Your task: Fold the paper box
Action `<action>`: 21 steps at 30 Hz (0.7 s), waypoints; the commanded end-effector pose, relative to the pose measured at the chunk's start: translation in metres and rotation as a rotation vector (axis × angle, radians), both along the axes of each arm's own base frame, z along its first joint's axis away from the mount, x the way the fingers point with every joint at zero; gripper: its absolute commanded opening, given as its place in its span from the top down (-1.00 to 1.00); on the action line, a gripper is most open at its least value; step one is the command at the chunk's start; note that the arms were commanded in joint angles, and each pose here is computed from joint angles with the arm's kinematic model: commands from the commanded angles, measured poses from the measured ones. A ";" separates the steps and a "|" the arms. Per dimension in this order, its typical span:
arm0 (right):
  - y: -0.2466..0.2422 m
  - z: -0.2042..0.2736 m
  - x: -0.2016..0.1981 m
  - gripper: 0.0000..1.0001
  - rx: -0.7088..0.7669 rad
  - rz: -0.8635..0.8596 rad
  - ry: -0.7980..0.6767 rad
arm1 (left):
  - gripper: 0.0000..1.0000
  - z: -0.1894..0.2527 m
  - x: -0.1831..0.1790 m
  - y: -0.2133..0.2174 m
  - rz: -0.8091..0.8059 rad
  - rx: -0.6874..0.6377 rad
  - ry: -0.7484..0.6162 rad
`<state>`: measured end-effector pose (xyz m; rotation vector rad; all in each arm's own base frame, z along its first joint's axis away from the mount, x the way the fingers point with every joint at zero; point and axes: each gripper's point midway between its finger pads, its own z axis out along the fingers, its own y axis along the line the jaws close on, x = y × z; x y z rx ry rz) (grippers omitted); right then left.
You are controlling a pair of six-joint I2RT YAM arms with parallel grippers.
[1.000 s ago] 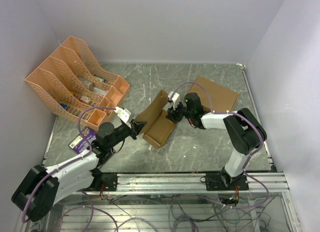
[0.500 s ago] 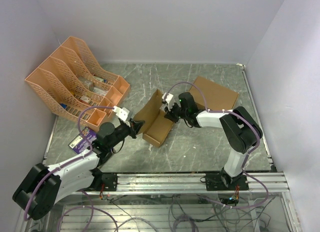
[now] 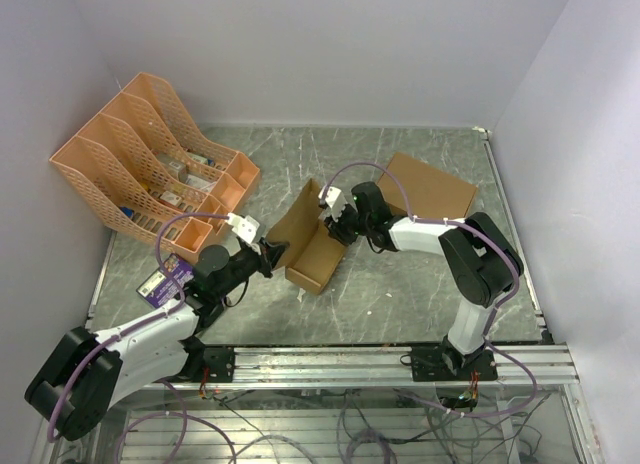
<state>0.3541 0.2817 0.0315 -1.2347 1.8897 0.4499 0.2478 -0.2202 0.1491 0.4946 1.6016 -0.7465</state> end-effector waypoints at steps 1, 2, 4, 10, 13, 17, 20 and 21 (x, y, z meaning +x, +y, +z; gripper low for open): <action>0.000 0.004 -0.003 0.31 -0.029 0.024 0.010 | 0.86 0.020 -0.003 -0.006 -0.048 -0.024 -0.090; -0.001 0.003 -0.004 0.28 -0.036 0.029 0.015 | 0.86 0.020 -0.004 -0.006 -0.051 -0.021 -0.094; -0.003 0.002 -0.003 0.24 -0.049 0.029 0.015 | 0.86 0.022 -0.004 -0.006 -0.053 -0.010 -0.106; -0.009 -0.001 -0.002 0.25 -0.089 0.042 0.027 | 0.86 0.027 -0.006 -0.006 -0.072 0.008 -0.149; -0.011 -0.005 -0.003 0.39 -0.105 0.044 0.029 | 0.86 0.032 -0.006 -0.007 -0.080 0.009 -0.171; -0.014 -0.010 -0.002 0.90 -0.121 0.030 0.034 | 0.86 0.035 -0.006 -0.013 -0.107 0.009 -0.181; -0.015 -0.012 0.003 1.00 -0.146 -0.004 0.010 | 0.86 0.036 -0.006 -0.017 -0.125 0.005 -0.182; -0.015 -0.010 0.006 1.00 -0.154 -0.015 -0.010 | 0.86 0.038 -0.006 -0.018 -0.126 0.001 -0.185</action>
